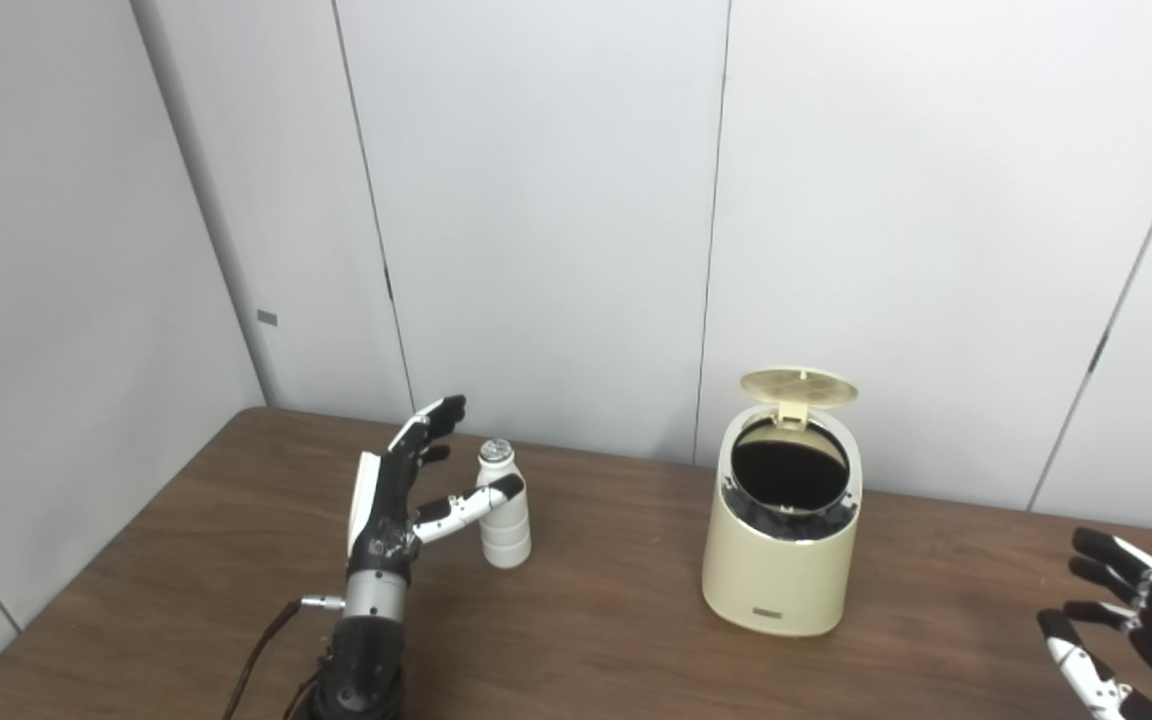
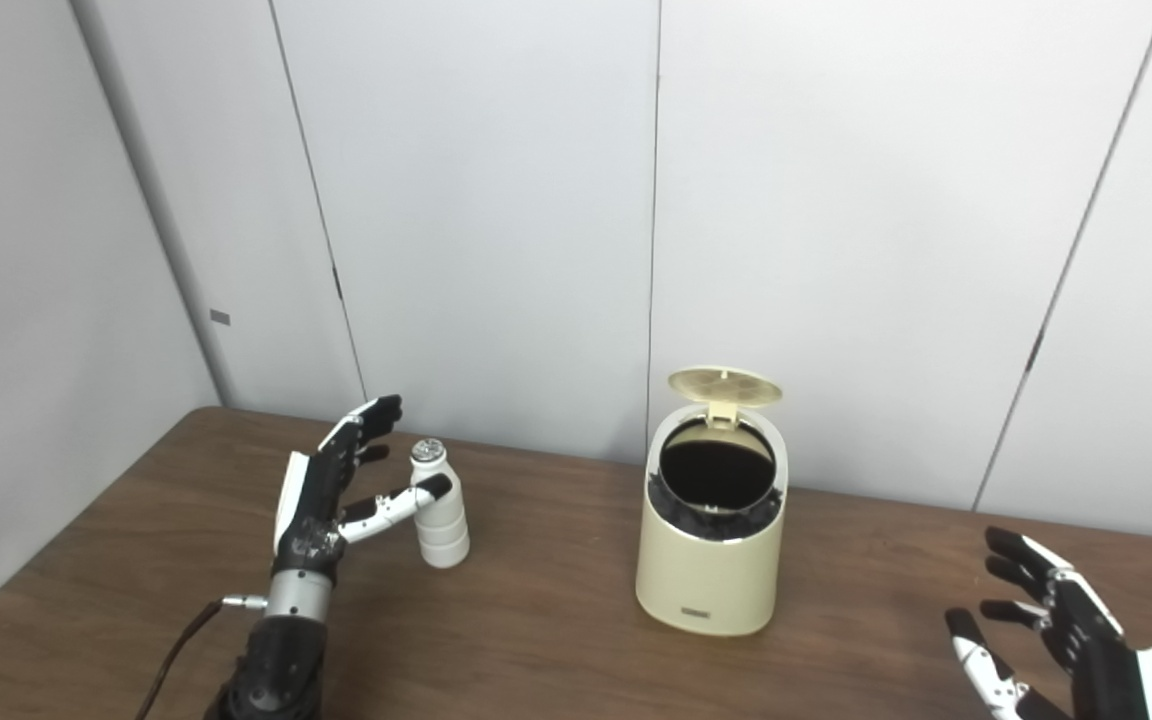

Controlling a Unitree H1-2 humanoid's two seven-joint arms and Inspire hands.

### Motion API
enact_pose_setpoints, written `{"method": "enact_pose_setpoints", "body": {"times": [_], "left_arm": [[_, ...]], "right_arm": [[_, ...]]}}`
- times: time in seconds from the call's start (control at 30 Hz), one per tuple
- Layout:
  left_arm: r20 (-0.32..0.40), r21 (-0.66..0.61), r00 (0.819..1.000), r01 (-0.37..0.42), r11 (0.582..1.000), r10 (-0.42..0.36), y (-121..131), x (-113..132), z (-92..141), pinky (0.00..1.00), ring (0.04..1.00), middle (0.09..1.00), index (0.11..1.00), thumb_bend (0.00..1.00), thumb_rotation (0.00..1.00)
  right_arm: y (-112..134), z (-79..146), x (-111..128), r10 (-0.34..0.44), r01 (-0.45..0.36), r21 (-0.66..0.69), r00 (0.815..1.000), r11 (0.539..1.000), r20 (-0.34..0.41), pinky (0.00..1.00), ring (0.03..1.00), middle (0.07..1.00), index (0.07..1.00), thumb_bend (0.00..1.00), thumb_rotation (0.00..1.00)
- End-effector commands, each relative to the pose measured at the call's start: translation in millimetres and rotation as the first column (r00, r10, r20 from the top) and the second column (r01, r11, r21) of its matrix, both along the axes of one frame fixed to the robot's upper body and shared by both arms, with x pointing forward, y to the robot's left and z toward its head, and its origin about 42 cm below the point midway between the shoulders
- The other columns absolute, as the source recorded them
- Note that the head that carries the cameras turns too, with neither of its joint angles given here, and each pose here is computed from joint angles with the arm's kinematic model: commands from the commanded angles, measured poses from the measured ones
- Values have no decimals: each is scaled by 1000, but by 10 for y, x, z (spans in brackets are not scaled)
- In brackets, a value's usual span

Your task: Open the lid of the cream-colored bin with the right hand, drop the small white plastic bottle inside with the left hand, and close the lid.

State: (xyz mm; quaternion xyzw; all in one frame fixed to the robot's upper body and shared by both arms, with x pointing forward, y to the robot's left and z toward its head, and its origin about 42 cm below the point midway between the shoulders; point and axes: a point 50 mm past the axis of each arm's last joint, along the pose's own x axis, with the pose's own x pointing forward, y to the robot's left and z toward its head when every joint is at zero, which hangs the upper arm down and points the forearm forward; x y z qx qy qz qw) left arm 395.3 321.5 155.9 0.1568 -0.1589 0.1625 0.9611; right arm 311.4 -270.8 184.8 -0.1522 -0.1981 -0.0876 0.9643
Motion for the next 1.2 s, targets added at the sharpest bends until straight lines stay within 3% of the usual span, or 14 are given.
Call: {"method": "enact_pose_setpoints", "body": {"times": [0.0, 0.37, 0.57, 0.8, 0.97, 1.1, 1.13, 1.17], "left_arm": [[60, 15, 998, -1, 1000, 0, 28, 81, 178, 794, 850, 826, 826, 1000, 293], [-21, 56, 1000, 20, 998, -19, 34, 72, 116, 789, 857, 836, 831, 1000, 297], [-93, 84, 995, 48, 995, -40, -6, 72, 52, 675, 770, 790, 801, 1000, 245], [-136, 115, 989, 78, 990, -62, -49, 87, 7, 730, 801, 800, 800, 1000, 206], [-134, 130, 990, 55, 990, -37, -59, 96, -10, 717, 784, 777, 775, 1000, 160], [-46, 111, 997, -50, 993, 56, -77, 104, -12, 579, 629, 624, 613, 905, 15], [-10, 103, 996, -82, 991, 84, -76, 114, -12, 525, 574, 559, 553, 718, 7], [16, 98, 995, -103, 990, 102, -76, 120, -14, 464, 508, 511, 518, 592, 3]], "right_arm": [[20, 177, 12, 12, -11, -16, 997, 1000, 77, 600, 760, 790, 755, 88, 0], [31, 189, 2, 12, -11, -10, 997, 1000, 70, 613, 770, 794, 757, 101, 0], [40, 201, -12, 16, -15, -8, 997, 1000, 72, 632, 786, 803, 762, 102, 0], [39, 203, -7, 12, -11, -21, 997, 1000, 73, 617, 774, 795, 754, 107, 0], [51, 212, -13, 16, -15, -9, 997, 1000, 73, 606, 771, 795, 755, 104, 0], [58, 223, -29, 10, -9, -17, 997, 1000, 74, 591, 760, 787, 745, 106, 9], [61, 227, -34, 9, -8, -14, 997, 1000, 72, 592, 761, 787, 746, 105, 11], [64, 229, -37, 9, -8, -13, 998, 1000, 70, 592, 762, 787, 747, 108, 13]]}}
